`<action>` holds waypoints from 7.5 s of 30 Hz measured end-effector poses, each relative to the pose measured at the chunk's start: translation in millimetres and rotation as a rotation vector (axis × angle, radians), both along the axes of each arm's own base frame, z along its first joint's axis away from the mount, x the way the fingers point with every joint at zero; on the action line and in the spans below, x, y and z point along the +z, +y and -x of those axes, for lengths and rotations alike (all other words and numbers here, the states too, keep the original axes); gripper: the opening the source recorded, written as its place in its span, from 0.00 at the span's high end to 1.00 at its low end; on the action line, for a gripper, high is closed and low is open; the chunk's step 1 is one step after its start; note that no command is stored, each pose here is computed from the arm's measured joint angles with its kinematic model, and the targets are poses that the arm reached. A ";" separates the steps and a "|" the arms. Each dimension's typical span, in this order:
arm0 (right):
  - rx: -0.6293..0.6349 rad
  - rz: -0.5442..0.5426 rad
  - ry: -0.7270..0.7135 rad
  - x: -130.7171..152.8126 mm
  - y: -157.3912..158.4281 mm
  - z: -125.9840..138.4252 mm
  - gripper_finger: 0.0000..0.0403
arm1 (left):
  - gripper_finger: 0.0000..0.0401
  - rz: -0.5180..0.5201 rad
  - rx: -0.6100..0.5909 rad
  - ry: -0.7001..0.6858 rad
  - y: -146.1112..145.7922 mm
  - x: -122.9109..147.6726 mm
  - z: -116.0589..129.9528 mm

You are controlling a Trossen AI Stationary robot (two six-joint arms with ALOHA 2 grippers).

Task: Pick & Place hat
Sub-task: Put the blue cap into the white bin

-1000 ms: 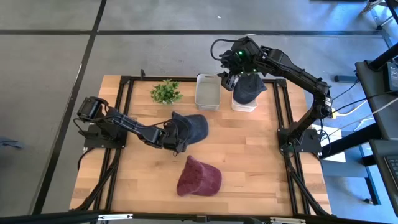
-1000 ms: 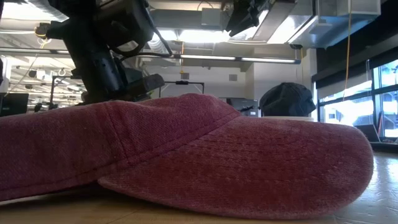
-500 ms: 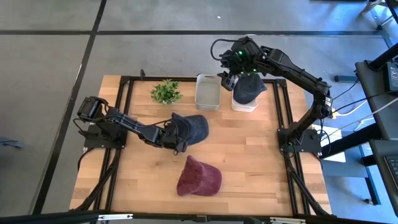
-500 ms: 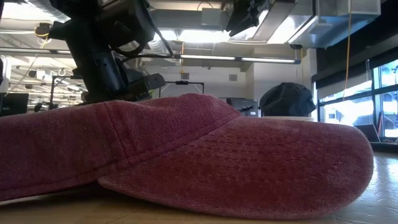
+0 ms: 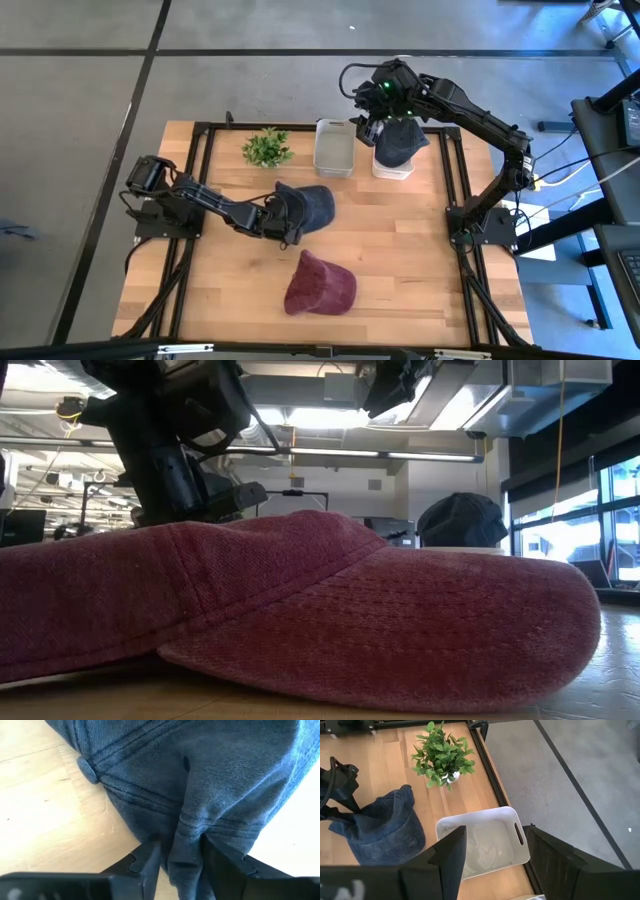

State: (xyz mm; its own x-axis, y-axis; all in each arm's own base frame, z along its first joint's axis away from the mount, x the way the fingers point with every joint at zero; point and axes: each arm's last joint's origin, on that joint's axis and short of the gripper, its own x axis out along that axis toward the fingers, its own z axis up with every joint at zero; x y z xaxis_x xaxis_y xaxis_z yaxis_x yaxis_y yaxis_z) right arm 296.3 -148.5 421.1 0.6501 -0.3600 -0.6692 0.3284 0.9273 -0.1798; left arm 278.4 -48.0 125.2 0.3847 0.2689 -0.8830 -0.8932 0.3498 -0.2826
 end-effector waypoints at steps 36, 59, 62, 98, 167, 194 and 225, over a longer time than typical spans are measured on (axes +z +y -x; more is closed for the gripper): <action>0.000 0.000 0.000 0.0 0.0 0.0 0.48 | 0.94 -0.027 -0.072 0.021 -0.1 -1.4 0.1; 0.266 -0.181 -0.091 0.1 8.7 -4.1 0.48 | 0.95 -0.173 -0.466 -0.102 -0.7 47.5 3.8; 0.381 -0.202 -0.110 -0.6 11.3 -6.1 0.48 | 0.95 -0.248 -0.583 -0.132 -0.1 62.7 7.4; 0.951 -0.667 -0.239 -81.9 47.1 -112.1 0.48 | 0.96 -1.191 -1.469 -0.536 0.2 185.4 15.0; 0.920 -0.801 -0.168 -77.0 55.9 -98.7 0.91 | 0.72 -1.299 -1.211 -0.434 10.7 213.0 11.5; 0.113 -0.175 -0.142 39.7 46.8 48.9 0.90 | 0.61 -0.833 -0.585 -0.603 52.7 235.5 53.1; -0.629 -0.059 0.097 13.4 -8.1 74.1 0.91 | 0.62 -0.669 -0.350 -0.391 56.2 172.7 -4.0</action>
